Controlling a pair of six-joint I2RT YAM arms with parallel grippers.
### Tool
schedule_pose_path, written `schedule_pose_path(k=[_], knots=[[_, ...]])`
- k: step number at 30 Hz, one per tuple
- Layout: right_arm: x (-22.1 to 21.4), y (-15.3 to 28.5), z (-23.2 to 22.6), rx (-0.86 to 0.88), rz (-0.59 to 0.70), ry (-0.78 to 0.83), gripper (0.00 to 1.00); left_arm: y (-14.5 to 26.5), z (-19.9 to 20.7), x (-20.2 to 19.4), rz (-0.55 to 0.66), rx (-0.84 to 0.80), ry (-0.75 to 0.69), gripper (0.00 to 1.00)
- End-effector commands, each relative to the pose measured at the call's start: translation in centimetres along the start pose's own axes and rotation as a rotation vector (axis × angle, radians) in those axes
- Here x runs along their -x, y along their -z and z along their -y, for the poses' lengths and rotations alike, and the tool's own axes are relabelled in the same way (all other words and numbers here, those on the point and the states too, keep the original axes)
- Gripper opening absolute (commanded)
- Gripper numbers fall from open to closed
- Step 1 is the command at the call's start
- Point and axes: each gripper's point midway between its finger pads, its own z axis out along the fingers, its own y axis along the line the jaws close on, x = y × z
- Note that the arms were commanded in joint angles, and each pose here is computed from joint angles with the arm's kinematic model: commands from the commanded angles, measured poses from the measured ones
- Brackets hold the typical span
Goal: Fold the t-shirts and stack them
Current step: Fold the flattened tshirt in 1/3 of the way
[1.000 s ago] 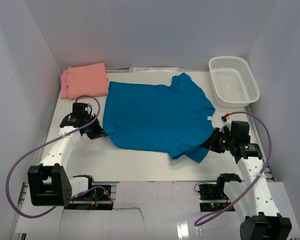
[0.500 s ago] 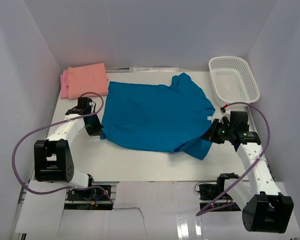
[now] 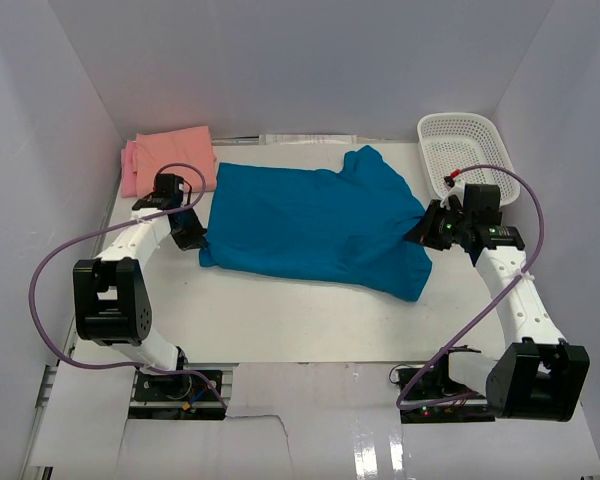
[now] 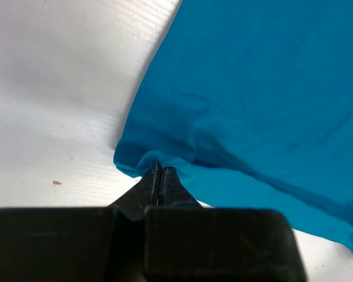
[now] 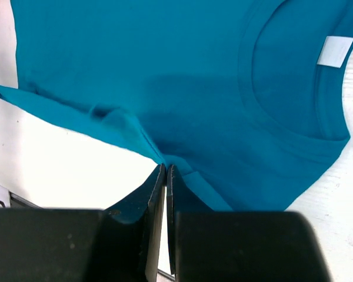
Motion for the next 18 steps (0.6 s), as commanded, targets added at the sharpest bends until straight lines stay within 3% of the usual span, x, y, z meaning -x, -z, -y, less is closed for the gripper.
schedule_pose_path(k=[1, 18], knots=[[3.3, 0.2, -0.8, 0.004, 0.079, 0.060, 0.08, 1.0, 0.7, 2.6, 0.079, -0.007, 0.015, 0.00], [8.0, -2.7, -2.8, 0.089, 0.073, 0.124, 0.08, 0.5, 1.4, 4.9, 0.110, 0.007, 0.014, 0.00]])
